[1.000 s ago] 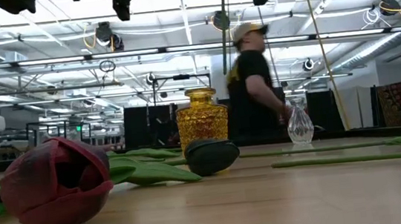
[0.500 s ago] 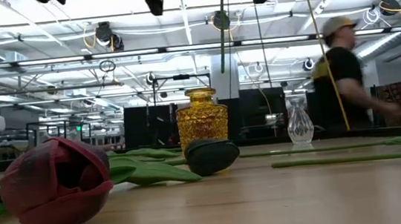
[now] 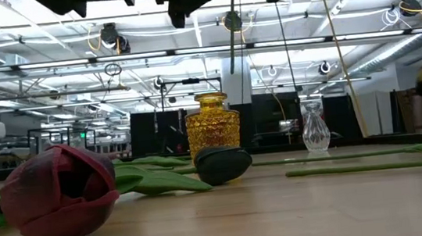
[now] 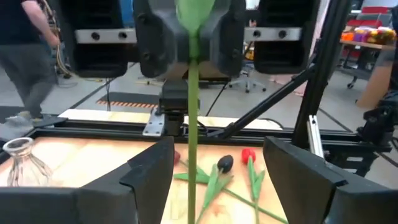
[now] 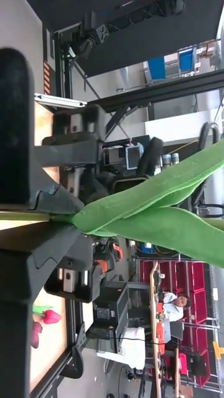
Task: Sort flowers into vase by color
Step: Put the middle right red flower into the transparent vase
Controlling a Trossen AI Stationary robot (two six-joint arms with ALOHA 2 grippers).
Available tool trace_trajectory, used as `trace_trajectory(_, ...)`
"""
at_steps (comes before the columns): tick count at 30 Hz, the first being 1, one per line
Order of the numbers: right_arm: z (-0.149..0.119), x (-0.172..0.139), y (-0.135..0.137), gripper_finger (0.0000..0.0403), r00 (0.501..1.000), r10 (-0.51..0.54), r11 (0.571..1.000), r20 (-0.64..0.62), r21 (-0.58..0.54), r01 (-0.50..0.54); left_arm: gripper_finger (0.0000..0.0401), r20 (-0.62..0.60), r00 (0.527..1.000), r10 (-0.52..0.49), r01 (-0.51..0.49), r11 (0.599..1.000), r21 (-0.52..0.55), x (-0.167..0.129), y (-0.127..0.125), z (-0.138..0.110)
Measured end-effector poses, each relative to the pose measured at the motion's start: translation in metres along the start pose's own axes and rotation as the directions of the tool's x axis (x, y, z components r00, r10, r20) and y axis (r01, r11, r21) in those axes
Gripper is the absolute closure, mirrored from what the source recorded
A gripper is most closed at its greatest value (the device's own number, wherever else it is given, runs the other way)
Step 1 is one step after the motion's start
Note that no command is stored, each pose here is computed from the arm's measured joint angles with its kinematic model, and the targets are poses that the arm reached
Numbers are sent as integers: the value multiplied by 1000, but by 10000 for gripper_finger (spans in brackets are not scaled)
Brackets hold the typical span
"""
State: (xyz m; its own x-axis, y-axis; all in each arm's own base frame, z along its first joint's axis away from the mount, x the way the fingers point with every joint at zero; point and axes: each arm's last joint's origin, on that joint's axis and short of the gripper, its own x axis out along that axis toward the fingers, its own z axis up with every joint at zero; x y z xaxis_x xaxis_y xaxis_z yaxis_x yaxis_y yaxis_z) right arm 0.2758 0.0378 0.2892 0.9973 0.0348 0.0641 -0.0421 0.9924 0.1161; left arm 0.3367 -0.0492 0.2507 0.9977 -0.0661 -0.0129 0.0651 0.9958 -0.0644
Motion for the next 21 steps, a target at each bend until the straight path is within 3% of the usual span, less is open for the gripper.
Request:
trace_trajectory(7,0,0,0,390,1000,-2,1000,-1,-12,2,155,27,999,25,-25,1000,0,6,10,-6)
trace_trajectory(9,-1,0,-2,390,999,-54,998,-1,-19,54,172,29,999,29,-29,1000,0,7,11,-6)
trace_trajectory(12,-2,0,-4,388,992,-127,992,-8,-24,126,211,29,999,32,-32,1000,0,7,12,-6)
trace_trajectory(21,-4,0,-4,369,991,-130,991,-29,-28,129,352,30,998,58,-57,998,-11,7,21,-5)
